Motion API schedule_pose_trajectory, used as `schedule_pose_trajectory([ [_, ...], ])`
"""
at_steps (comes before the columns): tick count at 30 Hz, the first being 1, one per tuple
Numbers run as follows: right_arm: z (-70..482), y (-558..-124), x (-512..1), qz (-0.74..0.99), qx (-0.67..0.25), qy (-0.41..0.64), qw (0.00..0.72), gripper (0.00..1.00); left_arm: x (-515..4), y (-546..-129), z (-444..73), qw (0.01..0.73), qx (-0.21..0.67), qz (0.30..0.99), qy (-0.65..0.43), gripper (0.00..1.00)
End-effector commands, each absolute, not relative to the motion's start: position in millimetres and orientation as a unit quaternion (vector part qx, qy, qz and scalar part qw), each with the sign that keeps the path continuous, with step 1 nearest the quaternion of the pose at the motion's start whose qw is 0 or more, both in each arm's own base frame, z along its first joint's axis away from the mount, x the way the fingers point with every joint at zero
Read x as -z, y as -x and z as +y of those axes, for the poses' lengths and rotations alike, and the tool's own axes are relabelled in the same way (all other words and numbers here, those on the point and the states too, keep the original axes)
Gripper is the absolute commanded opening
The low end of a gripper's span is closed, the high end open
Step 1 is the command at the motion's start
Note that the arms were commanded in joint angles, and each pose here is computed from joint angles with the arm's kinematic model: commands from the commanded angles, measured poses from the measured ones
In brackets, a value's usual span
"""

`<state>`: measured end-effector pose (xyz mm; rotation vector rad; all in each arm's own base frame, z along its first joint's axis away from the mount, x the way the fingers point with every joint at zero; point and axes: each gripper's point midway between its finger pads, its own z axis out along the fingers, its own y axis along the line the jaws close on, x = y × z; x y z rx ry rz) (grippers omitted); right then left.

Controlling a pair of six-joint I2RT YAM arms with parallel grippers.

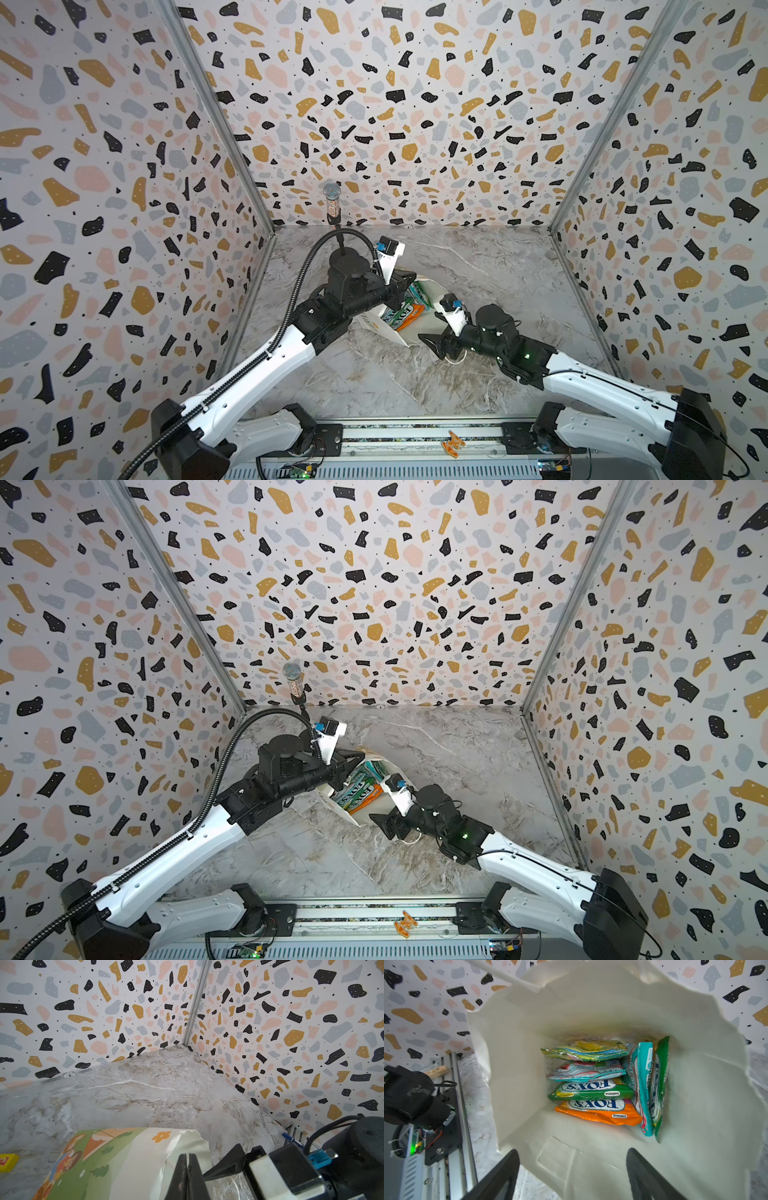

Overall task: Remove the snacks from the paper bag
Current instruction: 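Move the right gripper to the bag's open mouth and reach inside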

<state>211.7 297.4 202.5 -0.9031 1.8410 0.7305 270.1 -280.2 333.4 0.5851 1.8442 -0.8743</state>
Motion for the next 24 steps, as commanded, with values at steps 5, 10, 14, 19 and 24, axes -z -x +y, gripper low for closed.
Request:
schedule_pose_trajectory([
  [5,303,-232,-198,0.762,-0.223,0.383,0.471,0.77,-364,-259,-290,0.500,0.404,0.724,-0.250,0.00],
  [10,308,-240,-185,0.769,-0.175,0.398,0.468,0.76,-365,-257,-292,0.496,0.408,0.723,-0.253,0.00],
  [14,309,-246,-173,0.774,-0.136,0.411,0.463,0.74,-365,-257,-292,0.496,0.408,0.724,-0.253,0.00],
  [19,303,-263,-164,0.787,-0.084,0.391,0.469,0.63,-367,-256,-292,0.496,0.408,0.724,-0.254,0.00],
  [24,297,-282,-162,0.797,-0.043,0.357,0.486,0.53,-367,-254,-292,0.495,0.409,0.723,-0.255,0.00],
])
